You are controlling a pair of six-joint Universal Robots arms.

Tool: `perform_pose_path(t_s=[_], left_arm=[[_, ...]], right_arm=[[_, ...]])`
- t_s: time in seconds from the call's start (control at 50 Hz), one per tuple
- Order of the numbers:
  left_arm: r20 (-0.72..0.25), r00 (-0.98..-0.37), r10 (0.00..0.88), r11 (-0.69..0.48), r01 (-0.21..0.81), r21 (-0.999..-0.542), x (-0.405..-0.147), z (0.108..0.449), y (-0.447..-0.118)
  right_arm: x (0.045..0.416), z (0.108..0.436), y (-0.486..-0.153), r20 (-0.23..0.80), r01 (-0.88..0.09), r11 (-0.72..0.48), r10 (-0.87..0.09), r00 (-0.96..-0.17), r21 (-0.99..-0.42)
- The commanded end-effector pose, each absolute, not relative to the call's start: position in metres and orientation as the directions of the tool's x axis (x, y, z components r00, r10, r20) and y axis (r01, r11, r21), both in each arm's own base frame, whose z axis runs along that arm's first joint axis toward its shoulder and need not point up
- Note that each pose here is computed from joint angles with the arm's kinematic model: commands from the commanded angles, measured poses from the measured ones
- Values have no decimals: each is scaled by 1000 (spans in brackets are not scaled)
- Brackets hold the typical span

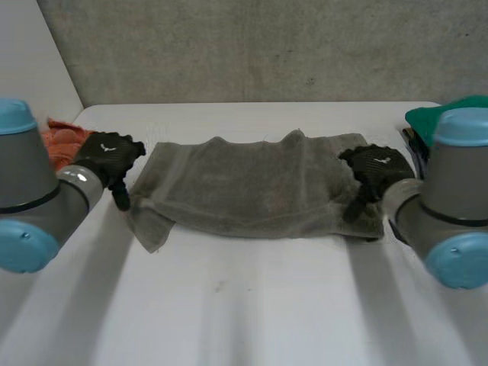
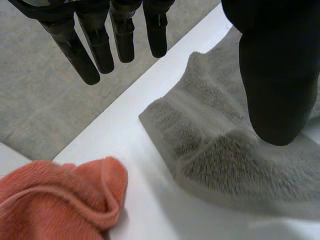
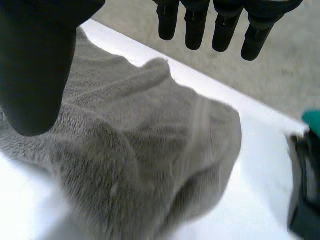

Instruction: Fold the laundry.

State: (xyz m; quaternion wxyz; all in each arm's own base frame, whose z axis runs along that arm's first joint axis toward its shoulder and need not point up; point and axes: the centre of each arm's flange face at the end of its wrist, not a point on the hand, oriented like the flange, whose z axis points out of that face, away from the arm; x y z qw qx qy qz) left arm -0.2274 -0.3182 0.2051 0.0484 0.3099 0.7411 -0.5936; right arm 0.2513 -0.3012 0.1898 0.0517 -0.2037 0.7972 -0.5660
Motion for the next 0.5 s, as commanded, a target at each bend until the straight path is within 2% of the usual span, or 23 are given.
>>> perform_pose_path(t_s=[0.02,0.1,0.24,0.5], left_arm=[[-458,-790,409,145,551,-822,-212,203,-285],[-453,-782,428,183,566,-804,-207,195,-270],[-421,-780,463,282,580,-765,-196,176,-258],[-358,-767,533,284,560,-779,-204,153,-284]], right_arm=[[214,179,-300,9,-125,423,-266,-964,-897],[202,170,-296,-34,-76,462,-226,-974,-884],[186,153,-291,-37,-53,459,-184,-982,-887],[202,122,-296,-92,-11,477,-191,-977,-879]])
